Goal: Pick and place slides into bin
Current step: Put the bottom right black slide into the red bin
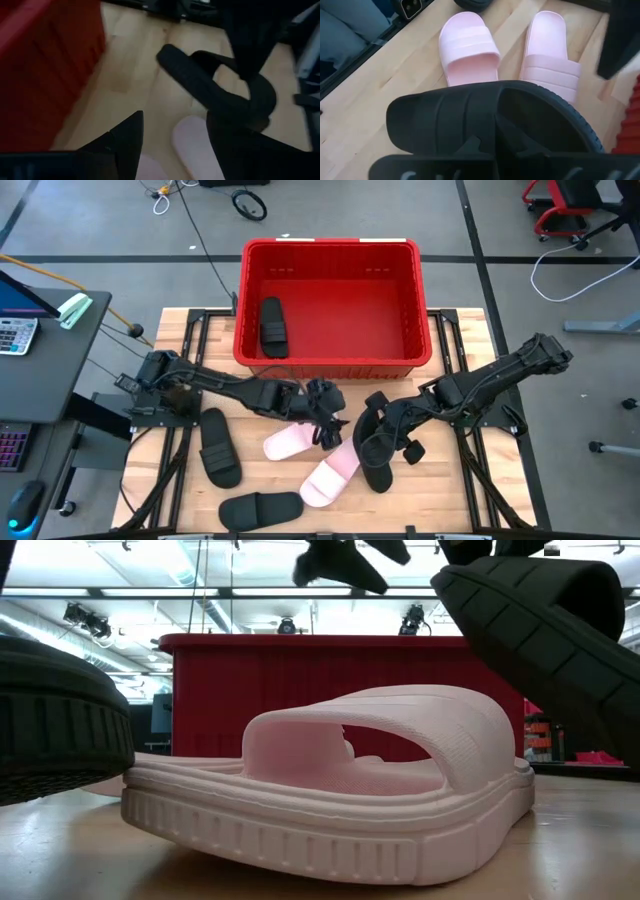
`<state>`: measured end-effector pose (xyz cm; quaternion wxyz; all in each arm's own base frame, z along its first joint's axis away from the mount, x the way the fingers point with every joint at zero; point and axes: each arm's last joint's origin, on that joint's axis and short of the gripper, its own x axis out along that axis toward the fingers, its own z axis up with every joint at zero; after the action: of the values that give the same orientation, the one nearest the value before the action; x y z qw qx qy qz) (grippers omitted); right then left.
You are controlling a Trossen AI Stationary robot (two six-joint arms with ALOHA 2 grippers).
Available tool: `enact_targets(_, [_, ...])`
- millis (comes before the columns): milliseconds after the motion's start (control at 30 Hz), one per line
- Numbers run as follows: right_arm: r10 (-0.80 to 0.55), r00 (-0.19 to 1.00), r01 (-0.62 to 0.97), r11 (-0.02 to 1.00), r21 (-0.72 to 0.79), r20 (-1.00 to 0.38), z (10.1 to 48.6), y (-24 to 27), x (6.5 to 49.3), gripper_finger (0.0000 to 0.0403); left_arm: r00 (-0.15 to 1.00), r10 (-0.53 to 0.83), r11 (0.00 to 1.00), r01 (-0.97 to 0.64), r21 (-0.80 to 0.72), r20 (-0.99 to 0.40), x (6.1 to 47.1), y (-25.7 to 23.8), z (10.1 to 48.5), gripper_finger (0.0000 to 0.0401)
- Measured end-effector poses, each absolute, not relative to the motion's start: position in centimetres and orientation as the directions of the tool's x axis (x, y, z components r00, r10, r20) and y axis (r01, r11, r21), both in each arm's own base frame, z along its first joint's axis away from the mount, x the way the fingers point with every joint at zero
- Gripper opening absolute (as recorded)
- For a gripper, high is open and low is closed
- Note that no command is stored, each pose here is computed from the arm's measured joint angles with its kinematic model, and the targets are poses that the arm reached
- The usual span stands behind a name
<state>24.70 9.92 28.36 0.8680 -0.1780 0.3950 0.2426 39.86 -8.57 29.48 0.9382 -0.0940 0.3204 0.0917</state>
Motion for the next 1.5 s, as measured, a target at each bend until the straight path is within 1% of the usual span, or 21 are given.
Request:
enact_targets(67, [0.283,0.569,-0.565,0.816,-0.118,-0.772,28.3,9.9,24.7,0.0000,0.781,0.074,0.974,-0.189,-0.122,-0.620,40.1,-8.4,29.3,0.0232])
enact_targets(167, [0.286,0.568,-0.569,0.814,-0.118,-0.772,28.4,9.9,24.7,0.0000,0.818,0.008,0.979,-0.123,-0.161,-0.575,40.5,-8.5,29.9,0.0241])
enact_targets(233, [0.287,0.569,-0.569,0.814,-0.117,-0.771,28.4,9.9,24.7,0.0000,0.819,-0.022,0.979,-0.099,-0.179,-0.573,40.6,-8.4,29.9,0.0246])
enact_targets(567, [0.293,0.574,-0.572,0.811,-0.119,-0.765,28.4,10.0,24.8,0.0000,0.820,-0.016,0.972,-0.121,-0.201,-0.573,40.8,-7.7,29.8,0.0268])
enact_targets(700, [0.293,0.575,-0.572,0.811,-0.119,-0.764,28.4,10.0,24.8,0.0000,0.806,-0.013,0.971,-0.131,-0.200,-0.591,41.4,-7.6,28.7,0.0268])
enact_targets(900, [0.293,0.578,-0.571,0.812,-0.121,-0.762,28.4,10.0,24.8,0.0000,0.824,-0.026,0.970,-0.116,-0.214,-0.566,42.9,-8.0,27.0,0.0268])
enact_targets(1300, [0.295,0.577,-0.576,0.808,-0.123,-0.761,28.4,10.0,24.8,0.0000,0.844,-0.020,0.967,-0.120,-0.226,-0.536,43.6,-7.4,26.8,0.0267])
enact_targets(1400, [0.295,0.580,-0.575,0.808,-0.125,-0.759,28.4,10.0,24.8,0.0000,0.848,-0.024,0.966,-0.116,-0.231,-0.529,44.0,-7.4,26.3,0.0260])
enact_targets(1500, [0.295,0.583,-0.574,0.809,-0.127,-0.757,28.4,10.0,24.9,0.0000,0.847,-0.024,0.966,-0.117,-0.230,-0.532,44.2,-7.5,25.8,0.0245])
